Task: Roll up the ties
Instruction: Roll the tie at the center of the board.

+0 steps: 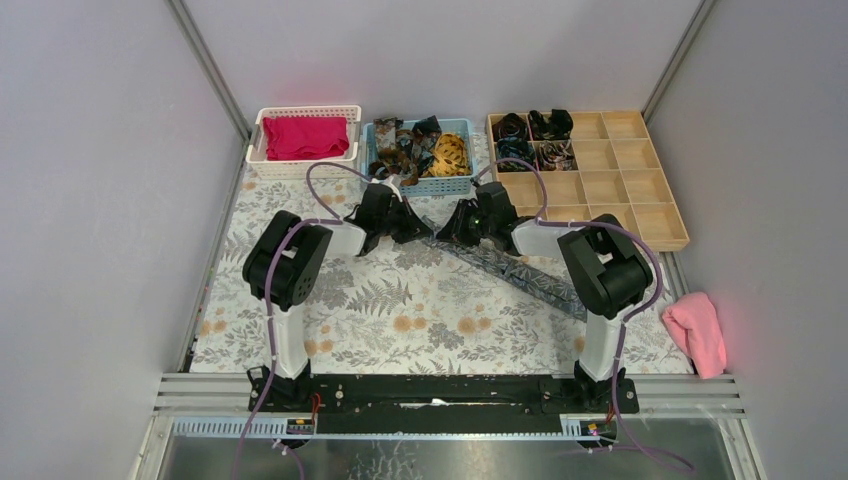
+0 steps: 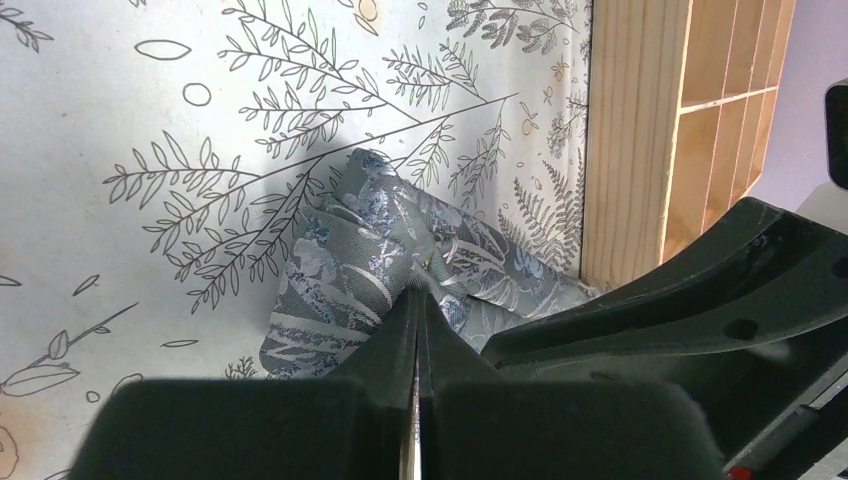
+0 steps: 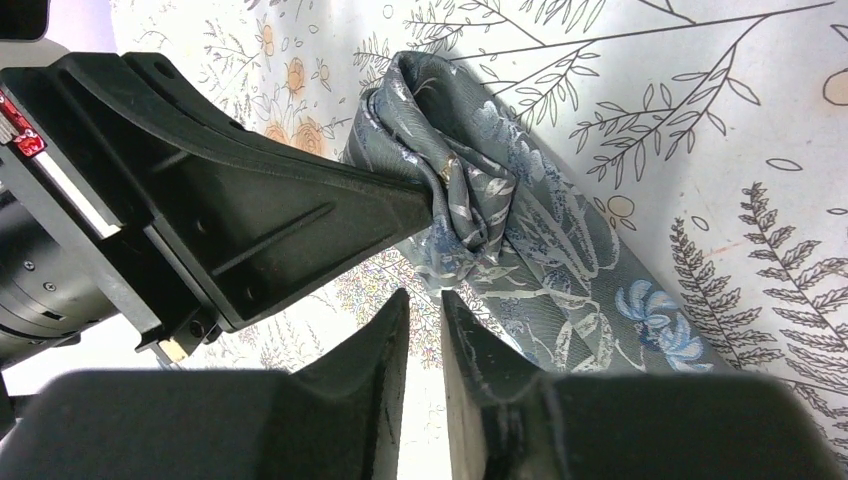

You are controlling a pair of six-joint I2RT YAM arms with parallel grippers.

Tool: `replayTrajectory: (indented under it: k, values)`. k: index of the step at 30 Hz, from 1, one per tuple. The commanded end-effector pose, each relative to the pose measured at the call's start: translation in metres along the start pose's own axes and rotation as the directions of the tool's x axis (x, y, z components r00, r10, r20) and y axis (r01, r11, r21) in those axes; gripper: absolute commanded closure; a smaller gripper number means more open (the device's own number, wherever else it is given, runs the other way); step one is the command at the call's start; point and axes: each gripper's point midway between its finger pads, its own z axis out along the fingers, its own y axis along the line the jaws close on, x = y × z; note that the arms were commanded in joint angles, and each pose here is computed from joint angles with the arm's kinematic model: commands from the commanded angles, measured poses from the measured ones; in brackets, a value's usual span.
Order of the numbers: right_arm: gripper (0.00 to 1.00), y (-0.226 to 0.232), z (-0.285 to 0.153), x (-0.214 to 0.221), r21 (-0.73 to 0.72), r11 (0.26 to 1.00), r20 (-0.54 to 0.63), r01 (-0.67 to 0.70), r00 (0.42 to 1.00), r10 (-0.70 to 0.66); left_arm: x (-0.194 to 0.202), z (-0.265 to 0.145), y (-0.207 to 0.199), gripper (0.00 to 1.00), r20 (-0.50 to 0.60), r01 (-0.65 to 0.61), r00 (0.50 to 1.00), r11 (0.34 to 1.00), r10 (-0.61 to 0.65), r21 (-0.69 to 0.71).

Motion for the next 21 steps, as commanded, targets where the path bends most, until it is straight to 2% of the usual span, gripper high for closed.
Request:
replayTrajectory:
  k: [1,10,14,21]
  values:
    - [0.77,0.008,0.003,-0.01,-0.021,0.999,0.004,0.025,1.0,-0.025,-0.004,0.007,0.001,1.0,0.013,-0.011,1.0,1.0,0.011,-0.005]
    - [0.8,0.002,0.024,-0.006,-0.024,1.0,-0.04,-0.003,0.999,0.002,-0.004,0.009,0.0,1.0,0.007,-0.008,1.0,1.0,0.008,0.0]
    - [0.81,-0.019,0.027,-0.005,0.061,0.998,-0.014,-0.025,1.0,0.026,-0.007,0.005,-0.006,1.0,0.014,-0.013,1.0,1.0,0.013,0.012]
    - [0.81,-0.038,0.035,0.004,0.137,0.99,-0.056,-0.027,0.998,0.035,-0.024,-0.014,-0.021,1.0,0.027,-0.051,0.998,0.999,0.051,0.013]
